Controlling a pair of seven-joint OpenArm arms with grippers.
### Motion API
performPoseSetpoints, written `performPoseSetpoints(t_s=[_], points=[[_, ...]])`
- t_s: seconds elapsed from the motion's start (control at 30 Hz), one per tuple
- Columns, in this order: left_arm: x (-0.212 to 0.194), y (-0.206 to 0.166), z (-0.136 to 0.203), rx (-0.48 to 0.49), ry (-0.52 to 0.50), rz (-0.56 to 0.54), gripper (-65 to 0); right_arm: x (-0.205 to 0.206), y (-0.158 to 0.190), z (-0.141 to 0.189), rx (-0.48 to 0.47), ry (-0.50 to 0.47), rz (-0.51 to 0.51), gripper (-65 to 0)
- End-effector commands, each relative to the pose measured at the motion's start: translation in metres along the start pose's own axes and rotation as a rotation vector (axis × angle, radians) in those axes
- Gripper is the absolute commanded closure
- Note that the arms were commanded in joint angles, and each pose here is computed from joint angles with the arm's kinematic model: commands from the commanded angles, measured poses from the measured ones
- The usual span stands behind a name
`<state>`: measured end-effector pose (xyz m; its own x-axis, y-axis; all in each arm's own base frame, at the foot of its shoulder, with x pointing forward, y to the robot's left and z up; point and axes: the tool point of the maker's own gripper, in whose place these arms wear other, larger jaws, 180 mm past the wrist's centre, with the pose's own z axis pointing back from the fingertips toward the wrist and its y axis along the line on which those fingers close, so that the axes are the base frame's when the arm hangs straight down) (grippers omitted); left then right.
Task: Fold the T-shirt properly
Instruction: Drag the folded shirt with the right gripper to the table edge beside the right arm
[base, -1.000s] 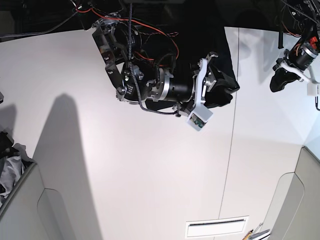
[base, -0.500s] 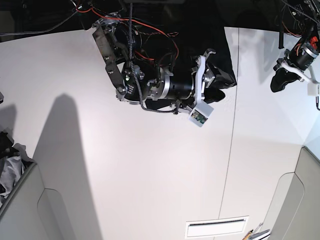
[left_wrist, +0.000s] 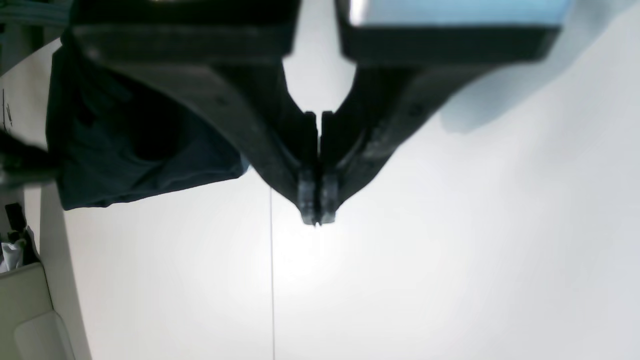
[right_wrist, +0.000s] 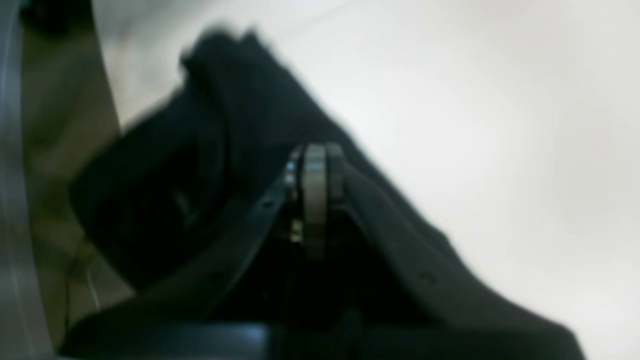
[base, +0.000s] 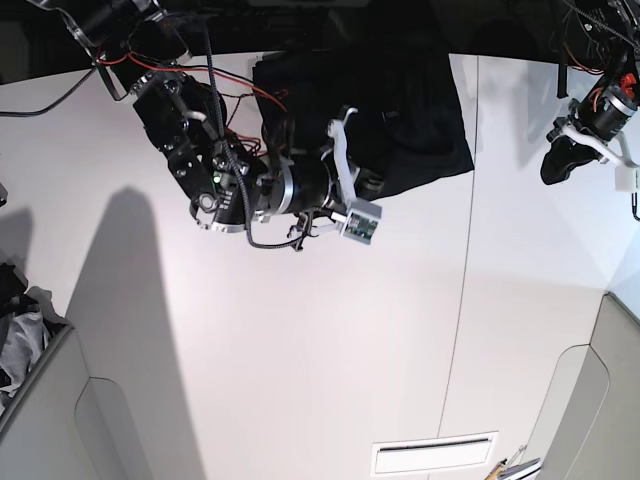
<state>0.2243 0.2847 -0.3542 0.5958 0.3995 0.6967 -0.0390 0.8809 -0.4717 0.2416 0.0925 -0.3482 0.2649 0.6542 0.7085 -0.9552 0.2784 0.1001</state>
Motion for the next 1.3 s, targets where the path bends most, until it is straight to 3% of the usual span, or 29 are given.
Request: performPoseSetpoints(t_s=[0.0, 0.23, 0.4, 0.53, 0.87, 1.17, 1.27], points=[[0.016, -0.004, 0.004, -0.018, -0.049, -0.026, 0.0, 0.013, 0.005, 0.002, 0.017, -0.032, 0.046, 0.0], [0.016, -0.004, 0.004, -0.017, -0.049, -0.026, 0.0, -0.013, 0.051, -0.021, 0.1, 0.1, 0.228, 0.0], [0.016, -0.004, 0.004, -0.017, -0.048, -0.026, 0.0, -0.005, 0.047, -0.024, 0.024, 0.081, 0.333, 0.0], [0.016, -0.004, 0.004, -0.017, -0.048, -0.026, 0.0, 0.01, 0.039, -0.017, -0.043, 0.041, 0.362, 0.0], [0.016, -0.004, 0.003, -0.017, -0.049, -0.026, 0.0, -0.004, 0.054, -0.021, 0.057, 0.073, 0.296, 0.0], [0.017, -0.004, 0.003, -0.018, -0.056, -0.026, 0.0, -0.085, 0.036, -0.054, 0.091, 0.263, 0.123, 0.0], [0.017, -0.004, 0.003, -0.018, -0.056, -0.026, 0.0, -0.112, 0.023, -0.058, 0.046, 0.335, 0.048, 0.0]])
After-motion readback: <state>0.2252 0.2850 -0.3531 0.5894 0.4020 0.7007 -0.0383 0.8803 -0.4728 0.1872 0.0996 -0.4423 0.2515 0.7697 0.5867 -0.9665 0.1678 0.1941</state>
